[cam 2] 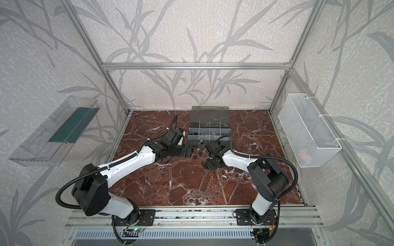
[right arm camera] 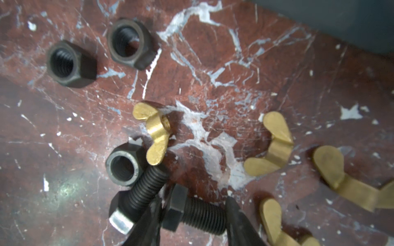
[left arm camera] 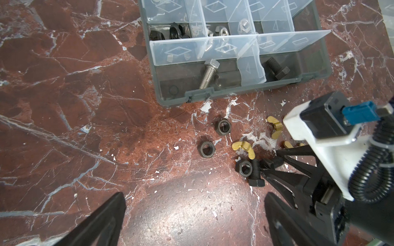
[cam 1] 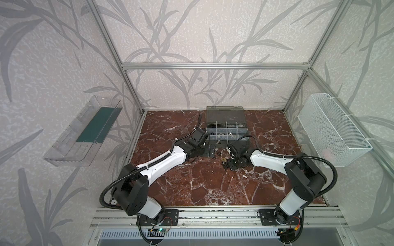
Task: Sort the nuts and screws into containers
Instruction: 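Close the right gripper on the black bolt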
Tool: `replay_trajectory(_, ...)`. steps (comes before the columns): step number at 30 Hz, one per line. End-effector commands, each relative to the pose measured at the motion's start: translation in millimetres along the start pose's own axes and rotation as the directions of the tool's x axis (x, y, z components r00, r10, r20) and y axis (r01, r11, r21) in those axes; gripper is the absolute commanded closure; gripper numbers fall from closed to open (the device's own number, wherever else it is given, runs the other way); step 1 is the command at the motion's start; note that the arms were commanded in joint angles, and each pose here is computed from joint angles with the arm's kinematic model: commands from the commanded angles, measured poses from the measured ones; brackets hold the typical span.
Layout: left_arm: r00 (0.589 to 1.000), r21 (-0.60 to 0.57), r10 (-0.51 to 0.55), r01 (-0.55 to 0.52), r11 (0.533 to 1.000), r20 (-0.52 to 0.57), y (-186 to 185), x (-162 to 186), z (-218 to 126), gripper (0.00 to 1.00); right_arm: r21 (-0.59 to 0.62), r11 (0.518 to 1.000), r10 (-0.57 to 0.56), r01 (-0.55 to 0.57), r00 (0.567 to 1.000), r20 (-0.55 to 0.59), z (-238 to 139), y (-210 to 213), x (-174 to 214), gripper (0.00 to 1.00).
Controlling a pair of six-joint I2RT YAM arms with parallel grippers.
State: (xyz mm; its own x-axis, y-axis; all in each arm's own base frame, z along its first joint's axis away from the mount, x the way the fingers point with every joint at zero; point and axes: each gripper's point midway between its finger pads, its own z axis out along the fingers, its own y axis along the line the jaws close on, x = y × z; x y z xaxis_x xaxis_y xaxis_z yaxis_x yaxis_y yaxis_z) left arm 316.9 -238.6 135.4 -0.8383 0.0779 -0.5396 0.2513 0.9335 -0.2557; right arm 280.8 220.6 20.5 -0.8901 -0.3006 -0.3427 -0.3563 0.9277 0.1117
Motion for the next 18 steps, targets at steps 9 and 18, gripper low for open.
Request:
replay_trajectory(9, 0.999, 0.049, 0.000, -0.002, 0.999, 0.047, -10, -13, -13, 0.01, 0.024, 0.999, -0.021, 0.021, 1.000, -0.016, 7, 1, -4, 0.67)
replay_trajectory(18, 0.998, 0.064, -0.002, -0.002, 0.998, 0.063, -13, -19, -18, 0.01, -0.004, 1.000, -0.009, 0.010, 0.998, 0.060, -31, 9, -30, 0.67)
